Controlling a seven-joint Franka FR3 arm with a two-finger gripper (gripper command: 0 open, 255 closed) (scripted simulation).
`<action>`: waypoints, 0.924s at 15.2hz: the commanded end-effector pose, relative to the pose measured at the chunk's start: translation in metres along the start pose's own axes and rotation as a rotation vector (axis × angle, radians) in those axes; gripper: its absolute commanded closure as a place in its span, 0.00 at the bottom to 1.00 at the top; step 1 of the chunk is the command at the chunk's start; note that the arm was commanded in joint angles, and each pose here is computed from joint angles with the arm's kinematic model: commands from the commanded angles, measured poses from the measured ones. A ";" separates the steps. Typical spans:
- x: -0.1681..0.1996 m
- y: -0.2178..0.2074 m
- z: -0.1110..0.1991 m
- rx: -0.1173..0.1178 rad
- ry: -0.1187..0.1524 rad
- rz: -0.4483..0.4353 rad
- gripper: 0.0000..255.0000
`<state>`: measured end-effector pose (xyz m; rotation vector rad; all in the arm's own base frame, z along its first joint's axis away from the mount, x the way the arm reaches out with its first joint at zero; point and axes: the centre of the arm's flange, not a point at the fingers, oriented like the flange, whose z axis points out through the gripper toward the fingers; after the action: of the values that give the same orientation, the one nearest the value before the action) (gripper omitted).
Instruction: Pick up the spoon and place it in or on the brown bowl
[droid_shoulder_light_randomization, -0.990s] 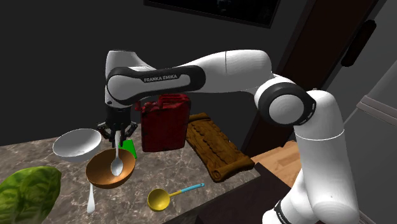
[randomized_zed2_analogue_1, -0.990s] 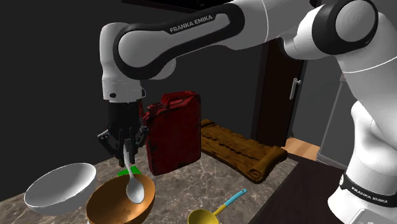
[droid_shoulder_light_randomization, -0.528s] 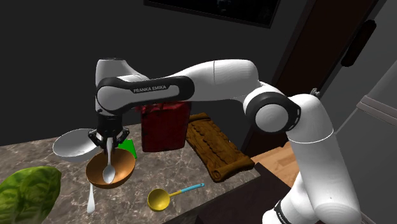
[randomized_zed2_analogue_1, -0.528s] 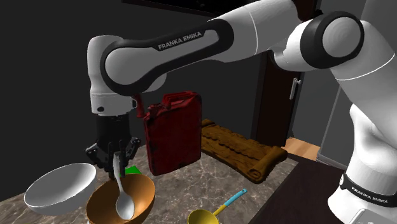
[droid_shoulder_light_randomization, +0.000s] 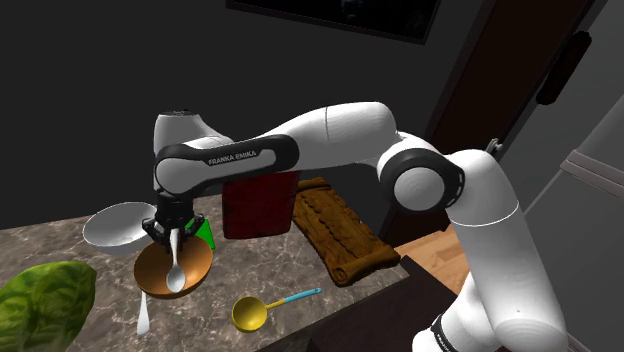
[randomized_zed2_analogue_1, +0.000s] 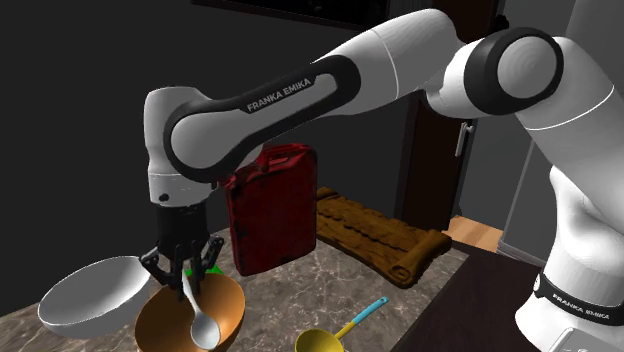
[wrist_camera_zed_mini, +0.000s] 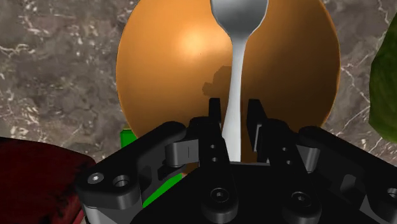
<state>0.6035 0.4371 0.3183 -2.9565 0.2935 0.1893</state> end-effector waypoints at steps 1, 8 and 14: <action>0.001 0.001 0.011 0.000 0.000 0.000 1.00; 0.002 0.002 0.012 0.000 0.000 0.000 1.00; 0.001 0.002 0.012 0.000 0.000 0.000 0.00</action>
<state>0.6032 0.4370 0.3058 -2.9565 0.2933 0.1891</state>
